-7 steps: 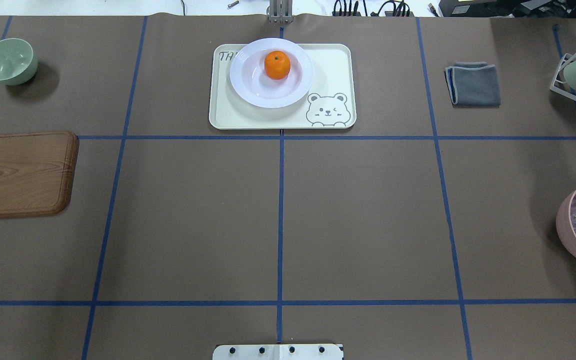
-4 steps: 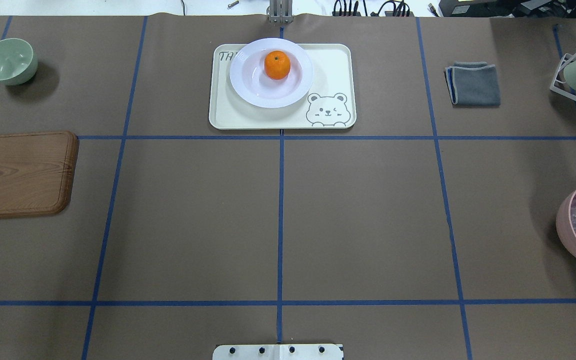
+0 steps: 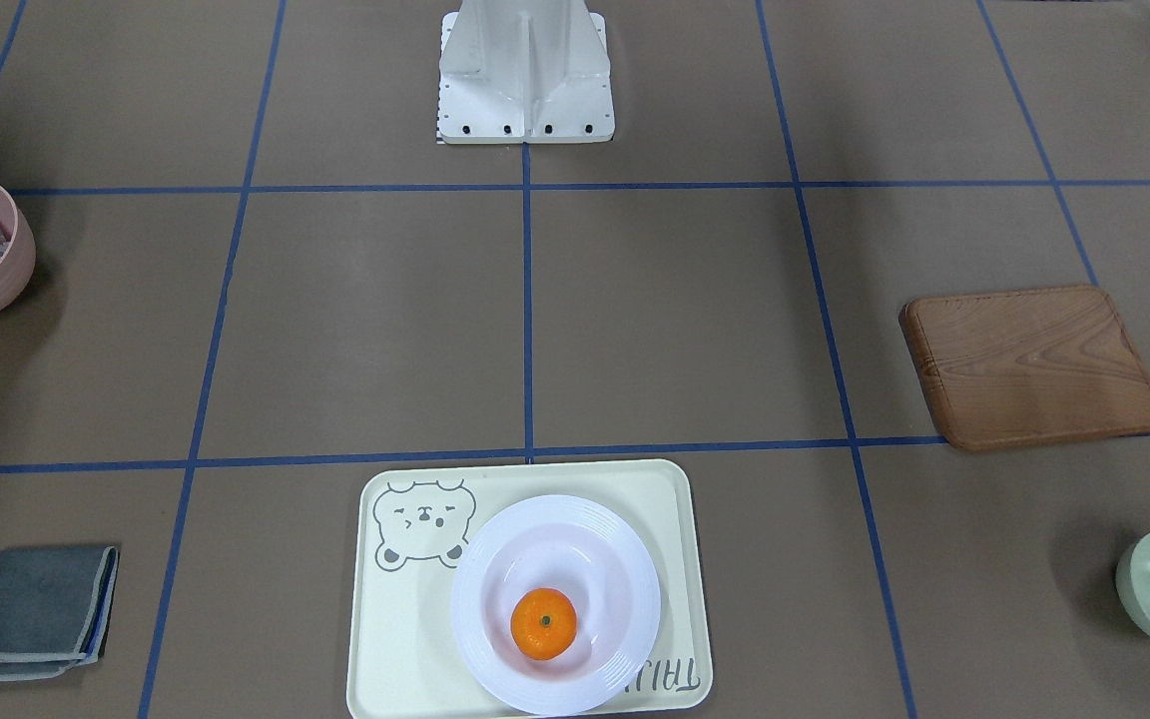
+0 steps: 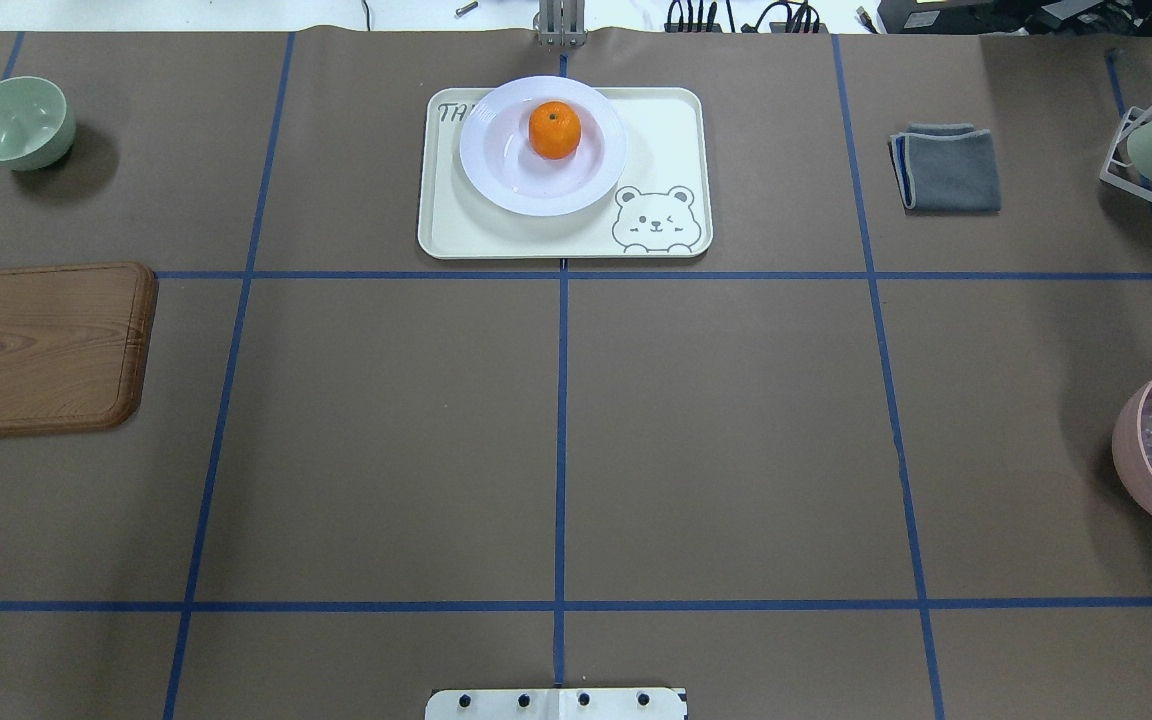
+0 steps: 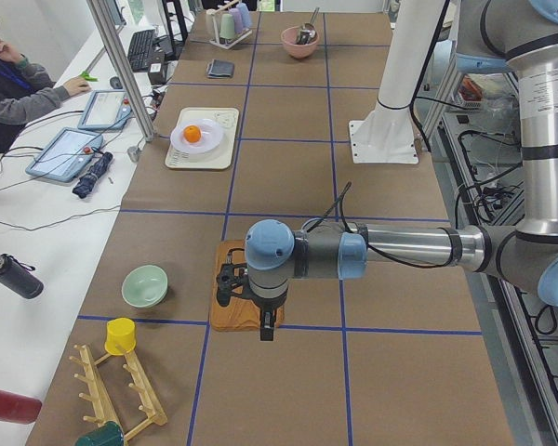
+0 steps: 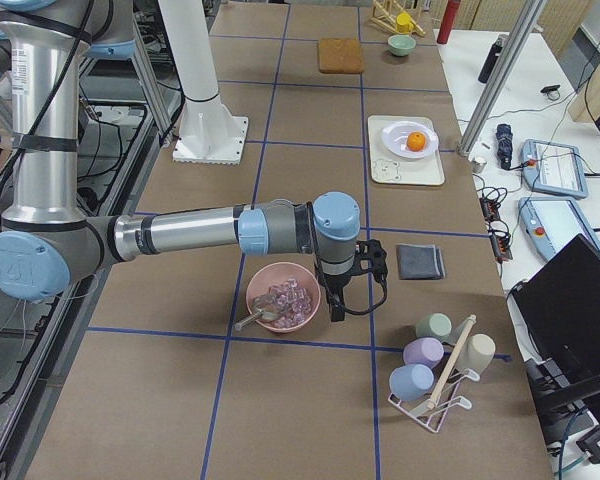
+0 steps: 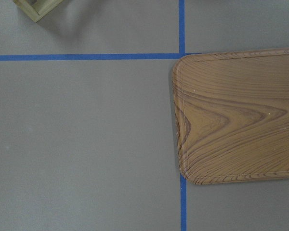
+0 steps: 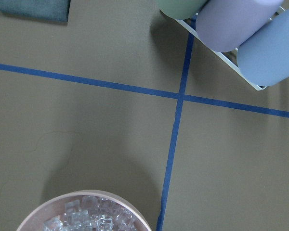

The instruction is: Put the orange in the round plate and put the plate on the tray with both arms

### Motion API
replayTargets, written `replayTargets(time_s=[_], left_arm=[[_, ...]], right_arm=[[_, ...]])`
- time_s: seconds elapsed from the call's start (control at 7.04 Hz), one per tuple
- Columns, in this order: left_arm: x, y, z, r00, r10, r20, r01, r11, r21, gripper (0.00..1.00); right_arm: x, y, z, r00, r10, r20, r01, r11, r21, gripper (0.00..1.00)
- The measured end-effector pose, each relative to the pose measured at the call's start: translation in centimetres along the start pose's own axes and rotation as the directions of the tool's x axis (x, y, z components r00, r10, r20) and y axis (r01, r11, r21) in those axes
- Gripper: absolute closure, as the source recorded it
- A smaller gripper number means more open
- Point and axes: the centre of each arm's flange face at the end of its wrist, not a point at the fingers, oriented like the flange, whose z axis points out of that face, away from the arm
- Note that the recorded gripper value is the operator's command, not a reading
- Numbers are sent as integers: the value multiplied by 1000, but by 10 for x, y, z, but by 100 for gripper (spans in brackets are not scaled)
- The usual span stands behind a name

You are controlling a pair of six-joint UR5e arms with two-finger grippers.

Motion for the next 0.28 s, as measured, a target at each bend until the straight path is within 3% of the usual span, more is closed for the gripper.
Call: replayTargets(time_s=[0.28], left_arm=[[-1,0,1,1000,-1,-1,1,1000,-3,1]], right_arm=[[-1,0,-1,1000,-3,0,3,1000,2,0]])
